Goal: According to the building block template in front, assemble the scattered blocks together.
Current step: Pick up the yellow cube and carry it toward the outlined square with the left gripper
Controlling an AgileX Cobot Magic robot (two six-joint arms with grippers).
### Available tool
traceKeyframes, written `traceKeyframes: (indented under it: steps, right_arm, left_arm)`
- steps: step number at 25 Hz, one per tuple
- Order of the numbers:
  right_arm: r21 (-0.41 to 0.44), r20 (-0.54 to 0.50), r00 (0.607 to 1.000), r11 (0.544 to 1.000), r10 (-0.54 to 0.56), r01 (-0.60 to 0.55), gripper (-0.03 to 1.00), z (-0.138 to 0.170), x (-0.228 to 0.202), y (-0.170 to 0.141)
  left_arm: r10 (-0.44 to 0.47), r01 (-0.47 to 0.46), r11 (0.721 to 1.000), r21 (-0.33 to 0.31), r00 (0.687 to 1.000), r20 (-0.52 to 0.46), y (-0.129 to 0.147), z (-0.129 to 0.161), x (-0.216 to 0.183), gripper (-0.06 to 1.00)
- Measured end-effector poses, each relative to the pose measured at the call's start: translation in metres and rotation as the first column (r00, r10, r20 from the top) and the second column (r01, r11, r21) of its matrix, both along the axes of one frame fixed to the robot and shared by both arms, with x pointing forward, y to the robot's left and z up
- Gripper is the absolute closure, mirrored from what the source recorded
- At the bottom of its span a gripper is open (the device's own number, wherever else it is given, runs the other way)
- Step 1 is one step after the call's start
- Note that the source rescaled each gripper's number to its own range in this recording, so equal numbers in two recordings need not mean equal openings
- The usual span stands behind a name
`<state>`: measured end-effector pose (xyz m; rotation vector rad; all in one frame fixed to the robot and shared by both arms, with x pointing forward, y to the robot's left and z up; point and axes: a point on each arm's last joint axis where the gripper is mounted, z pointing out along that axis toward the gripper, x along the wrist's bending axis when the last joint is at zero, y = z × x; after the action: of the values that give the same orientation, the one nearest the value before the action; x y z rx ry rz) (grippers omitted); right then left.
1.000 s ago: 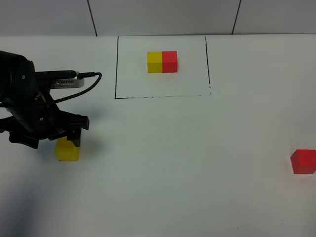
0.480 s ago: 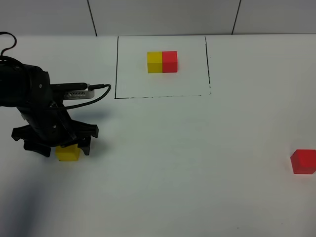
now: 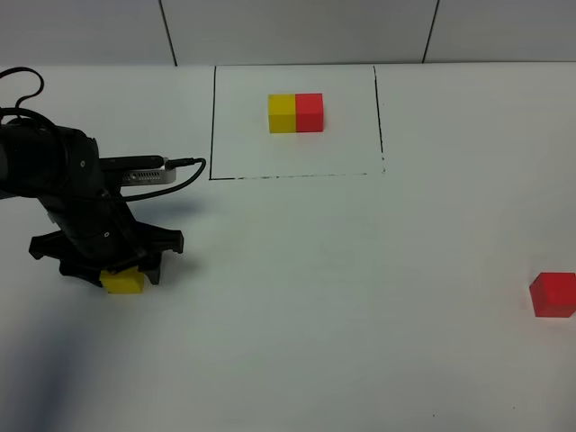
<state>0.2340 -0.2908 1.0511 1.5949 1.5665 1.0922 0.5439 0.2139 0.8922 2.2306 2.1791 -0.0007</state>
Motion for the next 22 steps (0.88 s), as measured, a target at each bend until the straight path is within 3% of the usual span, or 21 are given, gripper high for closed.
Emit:
traceKeyframes:
  steps: [2, 7, 11, 13, 16, 19, 22]
  right_arm:
    - [0.000, 0.000, 1.000, 1.000, 0.000, 0.000, 0.04, 0.000, 0.000, 0.000]
    - [0.000, 0.000, 1.000, 1.000, 0.000, 0.000, 0.04, 0.000, 0.000, 0.000]
    - [0.000, 0.000, 1.000, 1.000, 0.000, 0.000, 0.04, 0.000, 0.000, 0.000]
    - [0.000, 0.000, 1.000, 1.000, 0.000, 0.000, 0.04, 0.000, 0.000, 0.000]
    - [0.000, 0.000, 1.000, 1.000, 0.000, 0.000, 0.04, 0.000, 0.000, 0.000]
    - [0.000, 0.000, 1.000, 1.000, 0.000, 0.000, 0.04, 0.000, 0.000, 0.000]
    - [0.000, 0.000, 1.000, 1.000, 0.000, 0.000, 0.04, 0.000, 0.000, 0.000]
  left_arm:
    - [0.000, 0.000, 1.000, 0.000, 1.000, 0.000, 0.000, 0.000, 0.000, 0.94]
    - [-0.043, 0.043, 0.999, -0.007, 0.999, 0.032, -0.004, 0.013, 0.013, 0.93]
    - [-0.230, 0.231, 0.973, 0.002, 0.967, 0.110, -0.022, 0.036, 0.034, 0.93]
    - [-0.383, 0.384, 0.923, 0.025, 0.913, 0.138, -0.037, 0.043, 0.044, 0.93]
    - [-0.576, 0.575, 0.817, 0.046, 0.810, 0.113, -0.062, 0.046, 0.058, 0.93]
    - [-0.737, 0.735, 0.676, 0.045, 0.675, 0.039, -0.095, 0.036, 0.067, 0.93]
    - [-0.856, 0.855, 0.517, 0.040, 0.517, 0.012, -0.132, 0.025, 0.072, 0.93]
